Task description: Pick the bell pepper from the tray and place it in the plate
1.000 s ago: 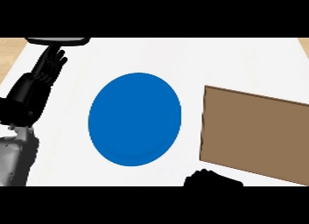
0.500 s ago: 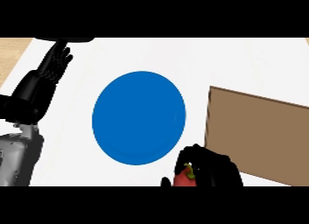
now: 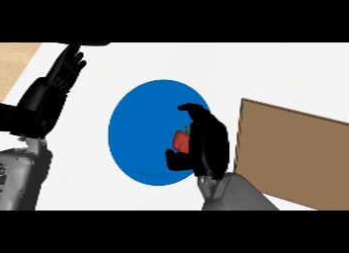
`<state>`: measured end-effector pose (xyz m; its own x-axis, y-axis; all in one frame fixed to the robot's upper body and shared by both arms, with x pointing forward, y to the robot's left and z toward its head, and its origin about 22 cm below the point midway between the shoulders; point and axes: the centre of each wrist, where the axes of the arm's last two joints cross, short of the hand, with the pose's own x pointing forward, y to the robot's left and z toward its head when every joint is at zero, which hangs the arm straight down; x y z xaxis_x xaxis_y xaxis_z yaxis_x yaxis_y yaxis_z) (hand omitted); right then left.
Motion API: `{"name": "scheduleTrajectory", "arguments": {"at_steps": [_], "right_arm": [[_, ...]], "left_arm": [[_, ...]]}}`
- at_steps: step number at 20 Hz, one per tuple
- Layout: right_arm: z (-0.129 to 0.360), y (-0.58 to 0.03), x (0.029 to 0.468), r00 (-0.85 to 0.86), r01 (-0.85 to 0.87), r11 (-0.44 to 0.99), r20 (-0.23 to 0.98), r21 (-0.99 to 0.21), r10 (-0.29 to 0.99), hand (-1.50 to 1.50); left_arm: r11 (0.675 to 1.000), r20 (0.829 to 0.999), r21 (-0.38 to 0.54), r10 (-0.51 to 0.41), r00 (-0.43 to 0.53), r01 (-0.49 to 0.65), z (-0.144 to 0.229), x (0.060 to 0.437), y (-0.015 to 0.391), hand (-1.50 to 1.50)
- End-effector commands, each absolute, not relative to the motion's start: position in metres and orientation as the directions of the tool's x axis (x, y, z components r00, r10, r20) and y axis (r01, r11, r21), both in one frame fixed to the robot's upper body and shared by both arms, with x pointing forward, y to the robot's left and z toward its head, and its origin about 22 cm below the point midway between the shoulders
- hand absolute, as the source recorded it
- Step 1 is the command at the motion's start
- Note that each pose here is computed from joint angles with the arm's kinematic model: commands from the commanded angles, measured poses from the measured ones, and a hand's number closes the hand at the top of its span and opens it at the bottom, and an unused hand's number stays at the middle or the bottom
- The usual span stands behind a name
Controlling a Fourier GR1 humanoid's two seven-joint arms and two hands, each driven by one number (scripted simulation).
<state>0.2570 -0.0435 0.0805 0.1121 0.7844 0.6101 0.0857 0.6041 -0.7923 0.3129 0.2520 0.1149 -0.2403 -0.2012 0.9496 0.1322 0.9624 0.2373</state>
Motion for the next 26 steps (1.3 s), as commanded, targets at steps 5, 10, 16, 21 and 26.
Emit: {"name": "scheduleTrajectory", "arguments": {"at_steps": [5, 10, 16, 21, 26], "right_arm": [[0.084, -0.022, 0.310, 0.067, 0.246, 0.755, 0.787, -0.608, 0.613, -1.50], [0.084, -0.018, 0.319, 0.001, 0.335, 0.833, 0.884, -0.441, 0.467, -1.50], [0.081, -0.017, 0.313, -0.022, 0.352, 0.890, 0.948, -0.290, 0.318, -1.50], [0.064, -0.038, 0.308, -0.037, 0.399, 0.885, 0.961, -0.238, 0.275, -1.50], [0.061, -0.084, 0.268, -0.102, 0.366, 0.905, 0.958, -0.215, 0.269, -1.50]], "left_arm": [[0.962, 0.954, 0.230, -0.193, -0.231, 0.148, 0.113, 0.315, 0.238, 0.00], [0.963, 0.952, 0.235, -0.200, -0.233, 0.133, 0.108, 0.312, 0.258, 0.00], [0.970, 0.953, 0.232, -0.213, -0.217, 0.068, 0.101, 0.305, 0.269, 0.00], [0.969, 0.955, 0.242, -0.231, -0.188, 0.040, 0.107, 0.307, 0.274, 0.00], [0.971, 0.956, 0.237, -0.226, -0.189, 0.039, 0.119, 0.296, 0.280, 0.00]]}}
